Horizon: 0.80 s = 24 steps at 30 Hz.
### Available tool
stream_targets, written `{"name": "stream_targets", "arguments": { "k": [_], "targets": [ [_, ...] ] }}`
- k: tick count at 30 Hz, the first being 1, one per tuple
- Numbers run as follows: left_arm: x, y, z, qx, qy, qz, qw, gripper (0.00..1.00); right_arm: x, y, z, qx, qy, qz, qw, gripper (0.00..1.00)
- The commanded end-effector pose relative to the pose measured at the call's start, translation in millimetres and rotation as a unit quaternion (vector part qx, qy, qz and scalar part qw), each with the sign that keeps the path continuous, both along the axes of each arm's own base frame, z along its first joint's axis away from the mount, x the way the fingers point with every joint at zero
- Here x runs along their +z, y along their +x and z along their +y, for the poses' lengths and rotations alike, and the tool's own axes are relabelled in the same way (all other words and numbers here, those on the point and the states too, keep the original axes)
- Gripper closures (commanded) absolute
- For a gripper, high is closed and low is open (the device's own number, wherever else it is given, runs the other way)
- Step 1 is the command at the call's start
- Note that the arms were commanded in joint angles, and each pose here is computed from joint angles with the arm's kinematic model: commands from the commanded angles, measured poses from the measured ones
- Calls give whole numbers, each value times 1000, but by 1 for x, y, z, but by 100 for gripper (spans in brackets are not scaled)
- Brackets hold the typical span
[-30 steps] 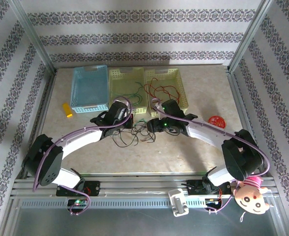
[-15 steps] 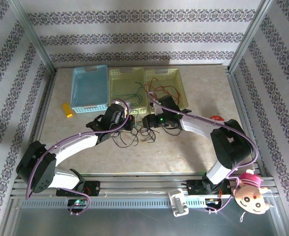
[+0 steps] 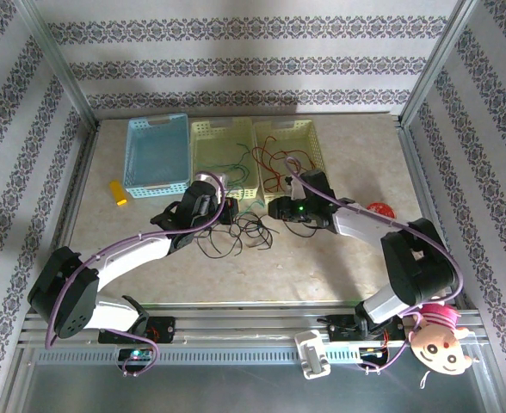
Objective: Untangle the cables
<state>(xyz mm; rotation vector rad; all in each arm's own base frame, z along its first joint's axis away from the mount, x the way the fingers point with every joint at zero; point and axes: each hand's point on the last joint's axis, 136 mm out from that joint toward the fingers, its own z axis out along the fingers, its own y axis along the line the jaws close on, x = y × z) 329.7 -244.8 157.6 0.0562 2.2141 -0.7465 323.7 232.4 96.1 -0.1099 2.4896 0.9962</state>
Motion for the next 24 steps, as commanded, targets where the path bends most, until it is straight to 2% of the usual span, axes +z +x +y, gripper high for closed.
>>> {"name": "stream_targets", "arguments": {
  "k": [1, 6, 8, 11, 13, 15, 18, 19, 20, 24],
  "targets": [
    [18, 29, 8, 49, -35, -32, 998, 100, 18, 5, -7, -14, 8, -33, 999, 61],
    [11, 81, 34, 122, -40, -21, 991, 100, 24, 2, -15, -20, -3, -48, 999, 61],
    [1, 100, 40, 135, -27, -5, 990, 100, 25, -1, -16, -19, -2, -49, 999, 61],
    [0, 125, 39, 132, -11, -14, 991, 99, 25, -8, -19, -18, -3, -49, 999, 61],
    [0, 136, 34, 123, 6, -15, 992, 80, 24, -11, -22, -19, -8, -52, 998, 60],
    [1, 139, 30, 114, 12, -16, 993, 40, 24, -12, -26, -23, -15, -58, 998, 57],
    [2, 128, 25, 100, 20, -21, 995, 8, 26, -12, -30, -27, -24, -66, 997, 55],
    [0, 120, 24, 93, 28, -21, 995, 2, 27, -11, -30, -27, -25, -68, 997, 55],
    [-2, 112, 22, 87, 39, -20, 995, 0, 27, -10, -31, -27, -27, -69, 997, 55],
    [-18, 65, 19, 54, 78, -3, 995, 2, 24, -5, -35, -36, -34, -67, 997, 55]
  ]
}}
